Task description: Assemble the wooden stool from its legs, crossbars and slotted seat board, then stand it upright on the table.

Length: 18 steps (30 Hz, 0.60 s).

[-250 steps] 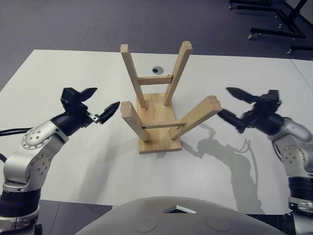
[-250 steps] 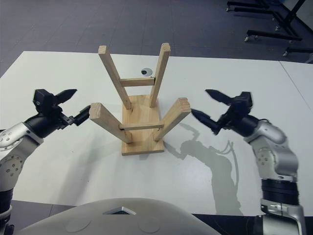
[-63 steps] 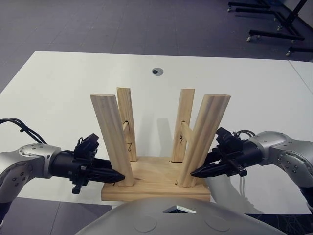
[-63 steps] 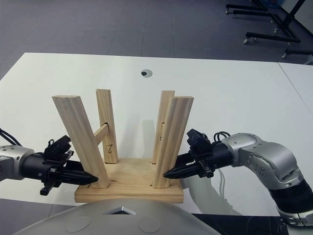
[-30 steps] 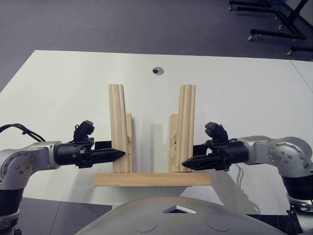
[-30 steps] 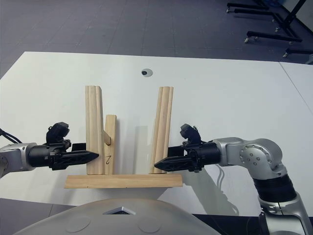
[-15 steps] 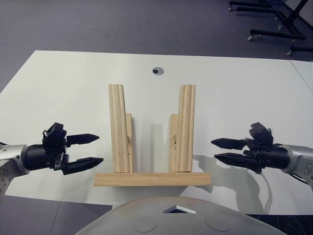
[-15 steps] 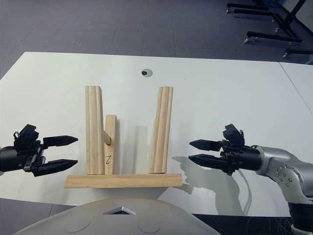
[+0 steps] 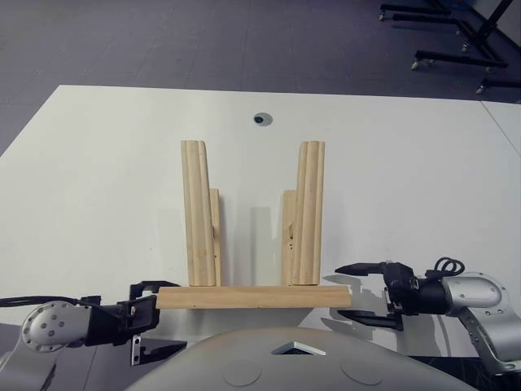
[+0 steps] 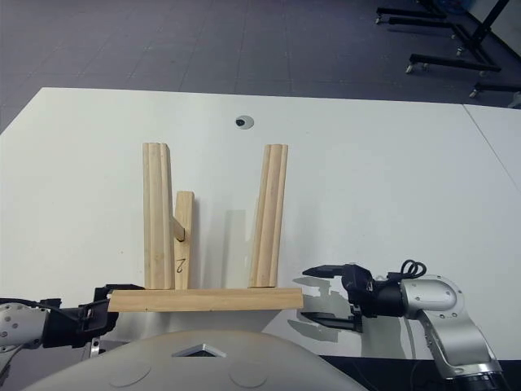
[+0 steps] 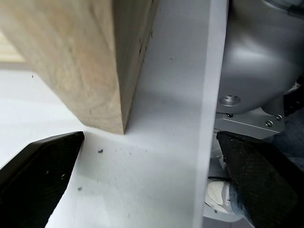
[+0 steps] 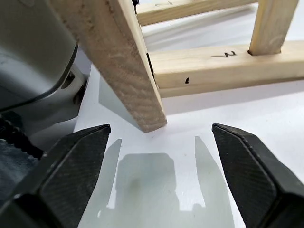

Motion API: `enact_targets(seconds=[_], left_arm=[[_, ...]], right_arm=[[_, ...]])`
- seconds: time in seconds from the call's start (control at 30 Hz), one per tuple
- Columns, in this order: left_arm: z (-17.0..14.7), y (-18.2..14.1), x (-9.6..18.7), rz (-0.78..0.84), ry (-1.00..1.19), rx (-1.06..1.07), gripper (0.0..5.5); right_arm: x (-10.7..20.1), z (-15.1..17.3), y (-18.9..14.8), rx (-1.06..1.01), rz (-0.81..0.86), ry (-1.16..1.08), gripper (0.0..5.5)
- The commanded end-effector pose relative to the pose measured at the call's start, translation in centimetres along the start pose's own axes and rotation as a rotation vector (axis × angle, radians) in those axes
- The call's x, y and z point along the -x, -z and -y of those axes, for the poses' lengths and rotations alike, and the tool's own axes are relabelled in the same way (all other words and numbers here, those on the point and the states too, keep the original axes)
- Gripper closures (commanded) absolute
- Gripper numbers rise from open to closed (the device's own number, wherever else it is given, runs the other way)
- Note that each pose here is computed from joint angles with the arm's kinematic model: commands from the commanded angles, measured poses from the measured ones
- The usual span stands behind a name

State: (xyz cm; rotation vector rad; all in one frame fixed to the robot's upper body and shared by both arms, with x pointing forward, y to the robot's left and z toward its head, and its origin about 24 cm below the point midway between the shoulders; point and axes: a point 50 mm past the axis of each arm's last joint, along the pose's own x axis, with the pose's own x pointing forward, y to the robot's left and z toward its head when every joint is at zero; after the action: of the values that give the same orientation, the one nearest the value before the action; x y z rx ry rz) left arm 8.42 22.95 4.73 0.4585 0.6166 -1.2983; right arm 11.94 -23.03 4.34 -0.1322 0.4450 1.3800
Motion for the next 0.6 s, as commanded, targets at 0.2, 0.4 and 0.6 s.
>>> enact_targets(seconds=[0.2,0.4,0.6], left_arm=[[-1.0,0.2,-0.7,0.039,-0.034,0.020,0.37],[-0.8,0.4,-1.1,0.053,0.028,0.050,1.40],[-1.2,0.8,-1.0,0.036,0.047,0.036,2.36]], right_arm=[[-1.9,-0.4,0.6,-0.014,0.027,-0.025,1.55],[-3.1,-0.4,0.9,-0.019,0.051,-0.017,2.54],[-3.8,-0.9,1.3,-0.024,0.050,-0.029,3.71]])
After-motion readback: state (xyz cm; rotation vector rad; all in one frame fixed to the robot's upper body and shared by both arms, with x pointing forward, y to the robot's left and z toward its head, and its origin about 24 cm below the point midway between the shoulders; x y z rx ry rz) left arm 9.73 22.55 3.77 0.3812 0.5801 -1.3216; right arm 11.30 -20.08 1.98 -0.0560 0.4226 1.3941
